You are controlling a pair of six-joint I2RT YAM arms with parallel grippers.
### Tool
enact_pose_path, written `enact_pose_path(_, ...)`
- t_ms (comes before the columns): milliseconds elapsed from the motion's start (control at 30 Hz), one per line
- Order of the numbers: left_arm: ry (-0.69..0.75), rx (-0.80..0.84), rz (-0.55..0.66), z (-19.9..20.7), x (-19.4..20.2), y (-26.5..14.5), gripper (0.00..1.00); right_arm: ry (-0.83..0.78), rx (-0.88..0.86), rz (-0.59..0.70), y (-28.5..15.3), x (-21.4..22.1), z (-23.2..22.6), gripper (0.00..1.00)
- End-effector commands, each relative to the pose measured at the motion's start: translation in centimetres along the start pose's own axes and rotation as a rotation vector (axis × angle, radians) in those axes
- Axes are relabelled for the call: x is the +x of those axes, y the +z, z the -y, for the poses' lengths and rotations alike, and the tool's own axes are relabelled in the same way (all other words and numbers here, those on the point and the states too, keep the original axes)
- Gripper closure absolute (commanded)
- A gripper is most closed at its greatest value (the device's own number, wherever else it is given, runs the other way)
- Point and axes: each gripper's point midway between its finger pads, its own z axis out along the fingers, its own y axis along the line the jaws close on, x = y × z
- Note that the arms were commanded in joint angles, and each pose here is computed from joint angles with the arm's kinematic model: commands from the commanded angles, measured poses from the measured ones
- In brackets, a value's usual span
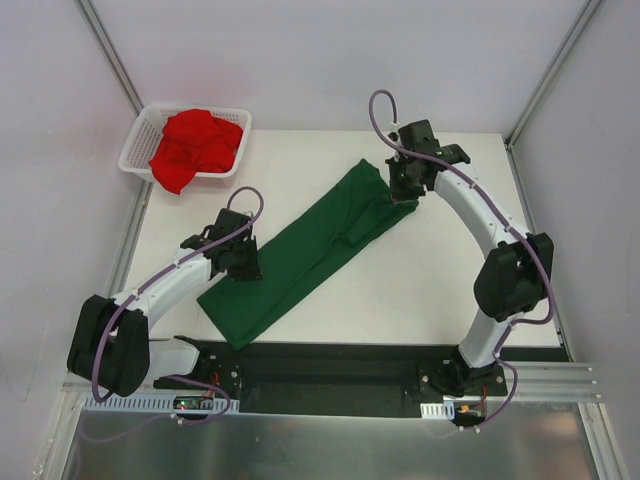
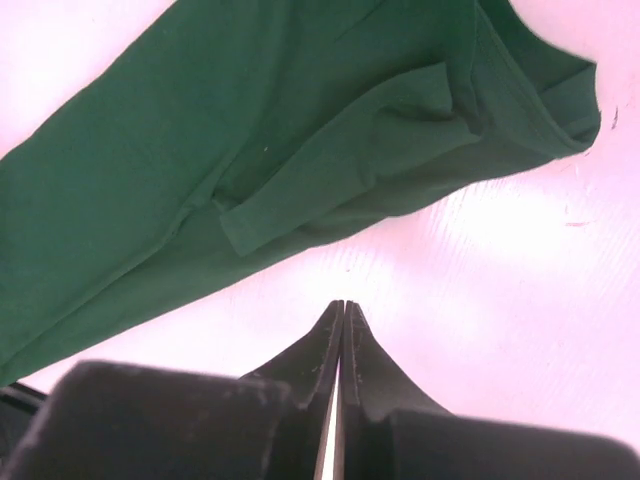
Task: Fold and stack the t-shirts
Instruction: Rotate the tshirt 85 degrees
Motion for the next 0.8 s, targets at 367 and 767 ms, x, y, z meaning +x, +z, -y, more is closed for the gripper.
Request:
enact_pose_path(367,0.0,0.033,0.044,0.8,-1.2,-1.1,1.0,0.02,-0.082,0.058,8.8,-4.7,-2.6,0.99)
enact_pose_path(767,0.015,0.025,0.026,0.8,-1.4,-0.5,1.0,0.057,0.049,-0.058,2.7,0.4,-0.1,0.99)
